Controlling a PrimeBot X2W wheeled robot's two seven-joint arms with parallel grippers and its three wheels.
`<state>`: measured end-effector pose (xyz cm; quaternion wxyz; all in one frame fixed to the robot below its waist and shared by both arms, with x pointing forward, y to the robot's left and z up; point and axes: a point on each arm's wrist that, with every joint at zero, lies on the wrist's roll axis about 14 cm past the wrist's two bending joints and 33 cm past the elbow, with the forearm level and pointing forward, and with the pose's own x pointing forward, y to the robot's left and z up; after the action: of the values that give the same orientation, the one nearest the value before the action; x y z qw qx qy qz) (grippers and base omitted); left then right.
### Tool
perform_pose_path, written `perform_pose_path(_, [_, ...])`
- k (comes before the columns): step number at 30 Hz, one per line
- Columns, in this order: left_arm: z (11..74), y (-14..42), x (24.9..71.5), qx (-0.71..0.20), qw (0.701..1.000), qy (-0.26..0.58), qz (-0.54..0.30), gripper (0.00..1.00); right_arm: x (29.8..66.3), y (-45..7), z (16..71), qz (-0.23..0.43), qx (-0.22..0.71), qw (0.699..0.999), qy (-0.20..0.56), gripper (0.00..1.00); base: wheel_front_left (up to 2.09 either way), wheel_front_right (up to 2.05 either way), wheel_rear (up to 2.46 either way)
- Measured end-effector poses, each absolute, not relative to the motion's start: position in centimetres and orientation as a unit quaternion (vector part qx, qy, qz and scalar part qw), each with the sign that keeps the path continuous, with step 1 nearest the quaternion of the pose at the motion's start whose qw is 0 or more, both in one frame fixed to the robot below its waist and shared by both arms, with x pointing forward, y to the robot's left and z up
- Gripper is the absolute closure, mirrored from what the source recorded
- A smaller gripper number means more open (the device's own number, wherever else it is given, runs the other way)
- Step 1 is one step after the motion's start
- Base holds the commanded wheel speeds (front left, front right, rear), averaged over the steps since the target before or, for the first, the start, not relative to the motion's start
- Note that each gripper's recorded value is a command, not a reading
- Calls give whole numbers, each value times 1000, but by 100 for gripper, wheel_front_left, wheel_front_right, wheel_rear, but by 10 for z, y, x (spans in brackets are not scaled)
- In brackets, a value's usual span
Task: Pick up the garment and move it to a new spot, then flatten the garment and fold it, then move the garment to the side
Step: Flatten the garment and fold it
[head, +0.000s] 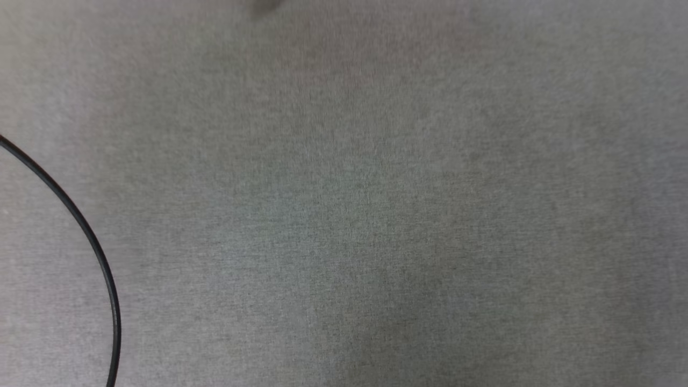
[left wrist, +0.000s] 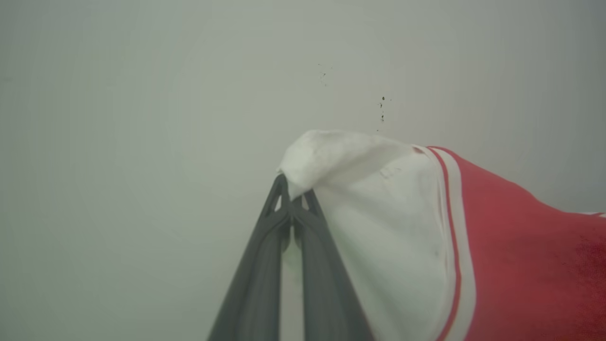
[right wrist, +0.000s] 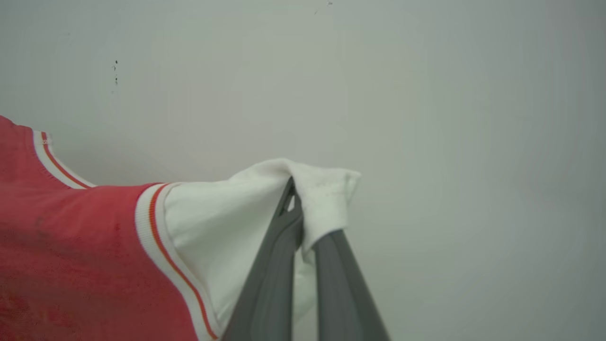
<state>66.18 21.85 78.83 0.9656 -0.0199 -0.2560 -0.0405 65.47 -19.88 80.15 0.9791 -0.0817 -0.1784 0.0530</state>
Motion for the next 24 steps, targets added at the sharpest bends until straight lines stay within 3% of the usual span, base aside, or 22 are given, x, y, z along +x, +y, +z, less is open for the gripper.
perform_pose_path(8, [697,221,711,-31,981,-185,-40,100,709,-170,715,88,-92,985,-117,100,0,0,0])
perform_pose_path(13, [631,222,719,-54,990,-121,-40,100,721,-155,656,113,-102,986,-63,100,0,0,0])
perform_pose_path(19, [573,227,695,-70,995,-56,-35,100,703,-148,598,137,-90,987,4,100,0,0,0])
perform_pose_path(24, [522,229,650,-80,996,4,-32,100,659,-147,539,151,-61,983,79,100,0,0,0])
